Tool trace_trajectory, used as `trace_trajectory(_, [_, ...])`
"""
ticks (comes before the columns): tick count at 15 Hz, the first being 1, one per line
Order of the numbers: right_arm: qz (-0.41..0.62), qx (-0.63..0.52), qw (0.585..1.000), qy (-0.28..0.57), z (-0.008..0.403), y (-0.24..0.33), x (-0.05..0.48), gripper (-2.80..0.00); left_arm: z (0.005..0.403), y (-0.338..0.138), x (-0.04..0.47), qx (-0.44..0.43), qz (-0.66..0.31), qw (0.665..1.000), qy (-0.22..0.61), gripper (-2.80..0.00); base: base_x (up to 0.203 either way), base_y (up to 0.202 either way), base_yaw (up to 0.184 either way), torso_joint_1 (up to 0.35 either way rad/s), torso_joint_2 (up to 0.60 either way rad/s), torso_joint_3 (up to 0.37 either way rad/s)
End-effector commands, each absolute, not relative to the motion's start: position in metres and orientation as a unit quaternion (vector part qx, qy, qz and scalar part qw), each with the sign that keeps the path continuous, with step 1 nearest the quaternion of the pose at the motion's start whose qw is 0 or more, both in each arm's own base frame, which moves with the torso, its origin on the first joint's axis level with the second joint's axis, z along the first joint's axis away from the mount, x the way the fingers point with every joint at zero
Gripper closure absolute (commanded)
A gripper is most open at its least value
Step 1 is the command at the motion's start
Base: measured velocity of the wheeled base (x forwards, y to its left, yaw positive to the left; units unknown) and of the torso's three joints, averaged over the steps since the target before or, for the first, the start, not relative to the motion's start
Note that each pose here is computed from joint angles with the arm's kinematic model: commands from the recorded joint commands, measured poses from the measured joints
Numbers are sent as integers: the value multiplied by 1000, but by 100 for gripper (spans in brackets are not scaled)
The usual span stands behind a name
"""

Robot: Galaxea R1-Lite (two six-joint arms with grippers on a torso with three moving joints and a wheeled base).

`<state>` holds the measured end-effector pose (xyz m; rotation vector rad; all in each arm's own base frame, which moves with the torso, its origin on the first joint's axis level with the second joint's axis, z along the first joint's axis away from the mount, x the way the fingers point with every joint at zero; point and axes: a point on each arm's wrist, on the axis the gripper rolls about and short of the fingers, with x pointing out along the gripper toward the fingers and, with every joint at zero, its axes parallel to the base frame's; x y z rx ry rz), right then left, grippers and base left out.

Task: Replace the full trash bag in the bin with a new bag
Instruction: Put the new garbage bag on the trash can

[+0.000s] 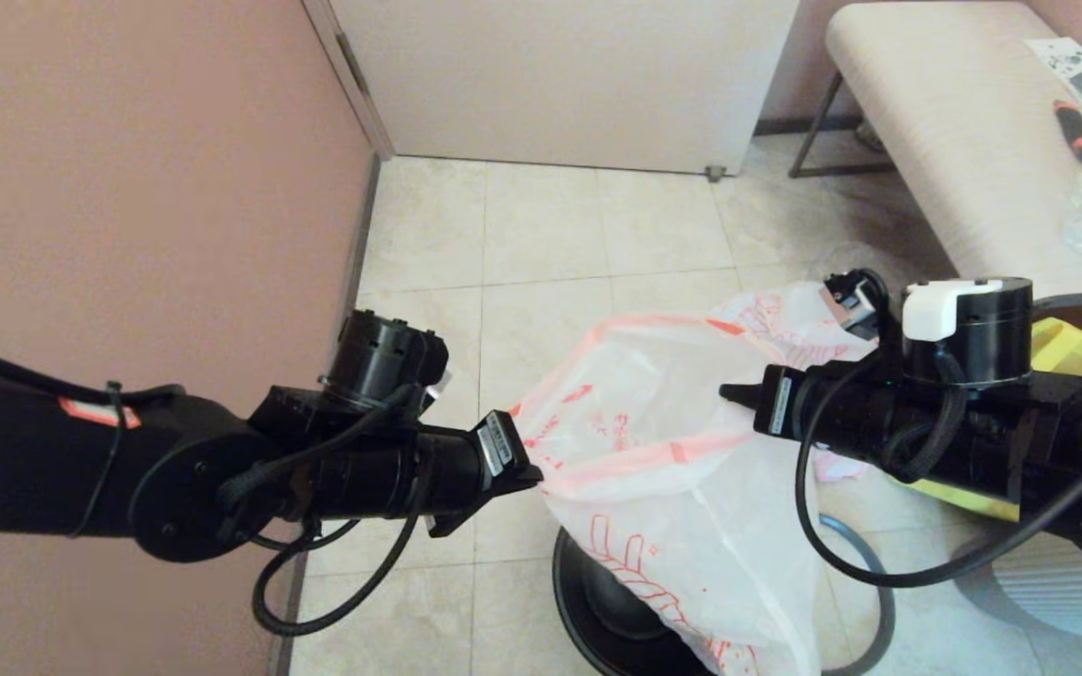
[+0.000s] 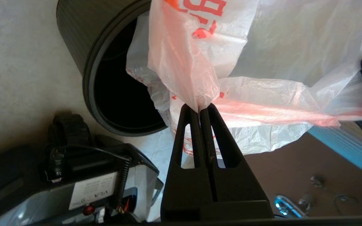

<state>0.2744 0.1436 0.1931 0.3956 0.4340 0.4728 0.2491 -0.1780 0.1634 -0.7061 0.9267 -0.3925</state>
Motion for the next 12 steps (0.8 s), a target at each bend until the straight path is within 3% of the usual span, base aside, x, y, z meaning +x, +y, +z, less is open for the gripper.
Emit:
trace_trajectory(1, [233, 187, 930, 212, 192, 144, 275, 0, 169, -173, 247, -347, -179, 815, 429, 0, 0, 0, 0, 0, 0, 0])
trace_trajectory(2, [233, 180, 931, 213, 189, 145, 276, 0, 171, -169, 246, -352, -177, 815, 424, 0, 0, 0, 0, 0, 0, 0])
trace_trajectory(3, [234, 178, 932, 212, 188, 145, 277, 0, 171, -166, 247, -356, -176, 815, 422, -280, 0, 0, 0, 0, 0, 0])
trace_trajectory(12, [242, 180, 934, 192, 190, 147, 279, 0, 143, -182, 272, -349, -172, 808, 443, -280, 0, 0, 0, 0, 0, 0])
